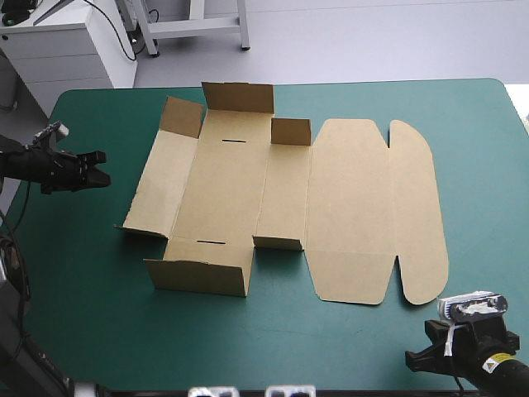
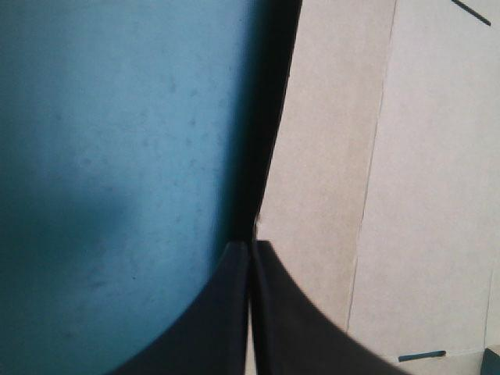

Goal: Fold the box

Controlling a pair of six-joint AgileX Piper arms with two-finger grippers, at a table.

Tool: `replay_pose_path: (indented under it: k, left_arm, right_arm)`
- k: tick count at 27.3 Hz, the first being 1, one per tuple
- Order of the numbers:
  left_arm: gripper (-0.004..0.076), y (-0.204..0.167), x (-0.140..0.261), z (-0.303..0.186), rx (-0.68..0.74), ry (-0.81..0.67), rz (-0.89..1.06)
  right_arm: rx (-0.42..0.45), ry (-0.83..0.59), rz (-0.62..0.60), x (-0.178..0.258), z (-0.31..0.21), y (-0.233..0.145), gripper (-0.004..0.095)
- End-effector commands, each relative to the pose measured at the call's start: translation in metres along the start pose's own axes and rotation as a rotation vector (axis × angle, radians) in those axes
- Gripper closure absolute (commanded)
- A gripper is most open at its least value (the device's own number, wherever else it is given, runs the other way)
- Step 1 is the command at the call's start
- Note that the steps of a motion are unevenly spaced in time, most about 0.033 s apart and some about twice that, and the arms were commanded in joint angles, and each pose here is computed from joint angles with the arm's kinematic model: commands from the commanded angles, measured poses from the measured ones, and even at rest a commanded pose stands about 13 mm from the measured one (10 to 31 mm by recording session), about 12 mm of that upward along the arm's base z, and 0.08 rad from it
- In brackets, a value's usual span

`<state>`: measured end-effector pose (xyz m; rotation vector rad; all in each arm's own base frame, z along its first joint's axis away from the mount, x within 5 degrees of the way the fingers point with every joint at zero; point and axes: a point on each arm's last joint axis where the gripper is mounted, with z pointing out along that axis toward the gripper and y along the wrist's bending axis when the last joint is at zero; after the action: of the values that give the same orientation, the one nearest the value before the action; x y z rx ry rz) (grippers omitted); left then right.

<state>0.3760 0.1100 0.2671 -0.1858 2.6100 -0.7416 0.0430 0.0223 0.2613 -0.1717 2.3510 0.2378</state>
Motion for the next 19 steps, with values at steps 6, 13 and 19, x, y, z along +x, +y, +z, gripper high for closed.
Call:
replay_pose_path:
  k: [6, 13, 19]
  left_arm:
    - [0.0421, -0.021, -0.006, -0.019, 0.046, -0.062, 0.06]
    - [0.0154, -0.02, -0.007, -0.018, 0.044, -0.068, 0.056]
    - [0.0158, -0.004, 0.0, 0.008, 0.106, 0.073, 0.013]
  right_arm:
    - [0.007, -0.07, 0.001, -0.01, -0.005, 0.0, 0.0913]
    - [0.007, -0.07, 0.001, -0.01, -0.005, 0.0, 0.0913]
    - [0.007, -0.07, 0.001, -0.01, -0.005, 0.0, 0.0913]
